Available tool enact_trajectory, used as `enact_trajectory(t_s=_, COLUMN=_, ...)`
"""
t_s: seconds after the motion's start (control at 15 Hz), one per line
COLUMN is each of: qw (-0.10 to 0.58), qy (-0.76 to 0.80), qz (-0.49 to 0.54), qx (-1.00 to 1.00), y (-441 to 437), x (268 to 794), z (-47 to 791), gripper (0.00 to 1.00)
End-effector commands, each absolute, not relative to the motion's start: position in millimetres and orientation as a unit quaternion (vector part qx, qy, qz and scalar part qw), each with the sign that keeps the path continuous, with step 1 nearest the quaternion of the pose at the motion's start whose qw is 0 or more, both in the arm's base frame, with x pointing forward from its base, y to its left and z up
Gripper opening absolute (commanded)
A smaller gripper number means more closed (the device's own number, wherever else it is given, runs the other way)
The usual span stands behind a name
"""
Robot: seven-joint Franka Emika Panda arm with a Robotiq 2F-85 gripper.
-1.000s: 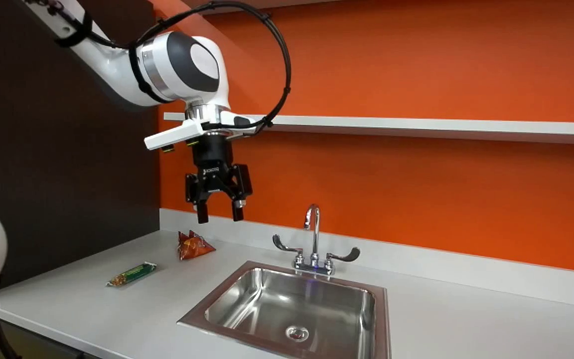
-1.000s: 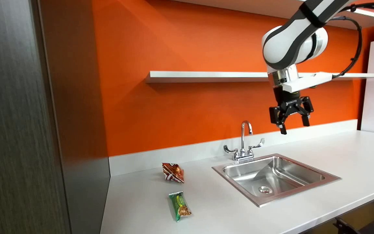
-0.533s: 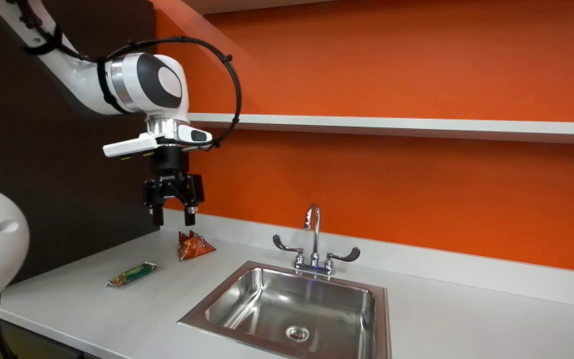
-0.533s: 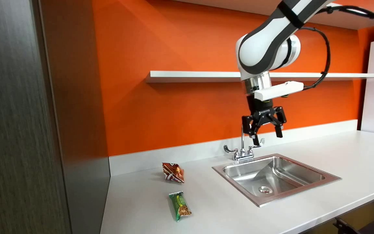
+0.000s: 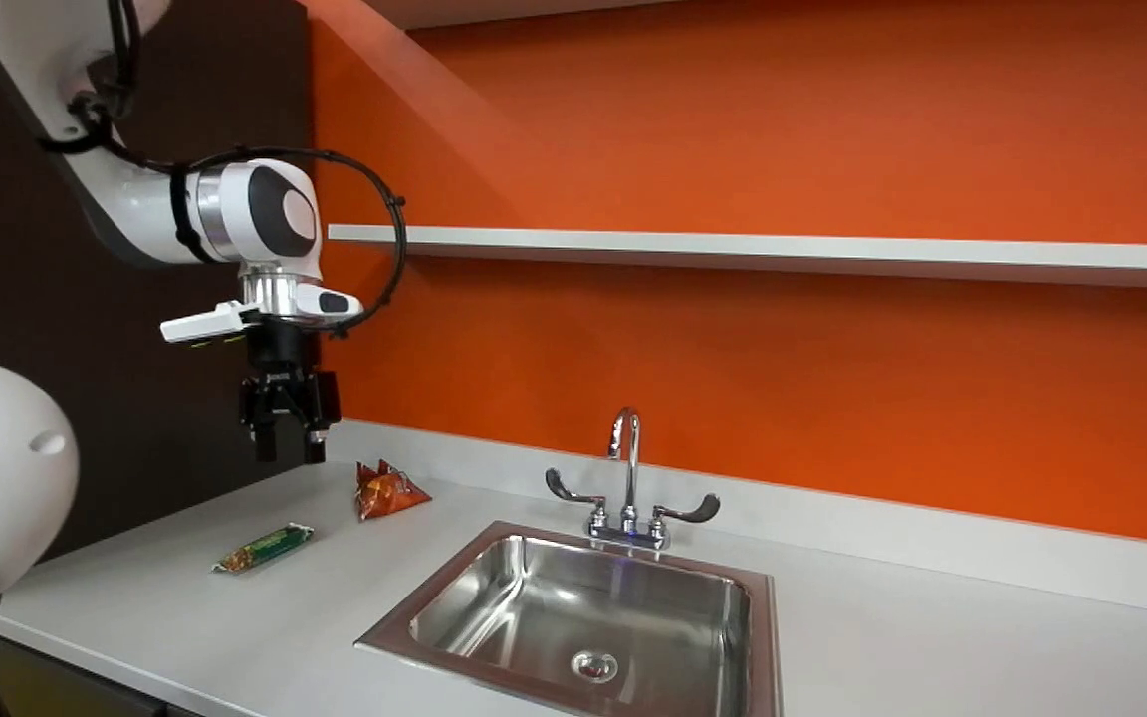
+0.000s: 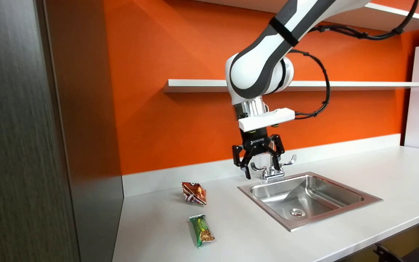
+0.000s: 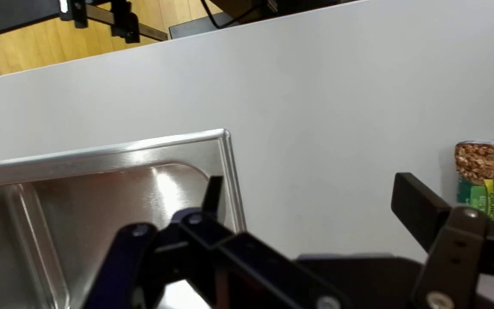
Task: Put the candy bar on the shelf
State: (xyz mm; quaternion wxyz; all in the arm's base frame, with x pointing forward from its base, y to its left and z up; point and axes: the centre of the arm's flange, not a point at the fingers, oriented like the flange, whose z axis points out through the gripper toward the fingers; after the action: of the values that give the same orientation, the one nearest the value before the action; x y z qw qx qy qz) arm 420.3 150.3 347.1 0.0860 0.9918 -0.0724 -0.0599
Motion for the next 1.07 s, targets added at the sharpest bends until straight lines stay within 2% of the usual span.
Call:
enact_trajectory(t_s=0.0, qw=0.066, qy=-0.077, qz=-0.069, qx=0.992, y=193, x=453, z=324, gripper=1.0)
enact_trajectory(t_s=1.0, qw=0.013, qy=-0.033, qz=-0.081, qx=0.996, y=286, x=488, z=236, gripper=1.0)
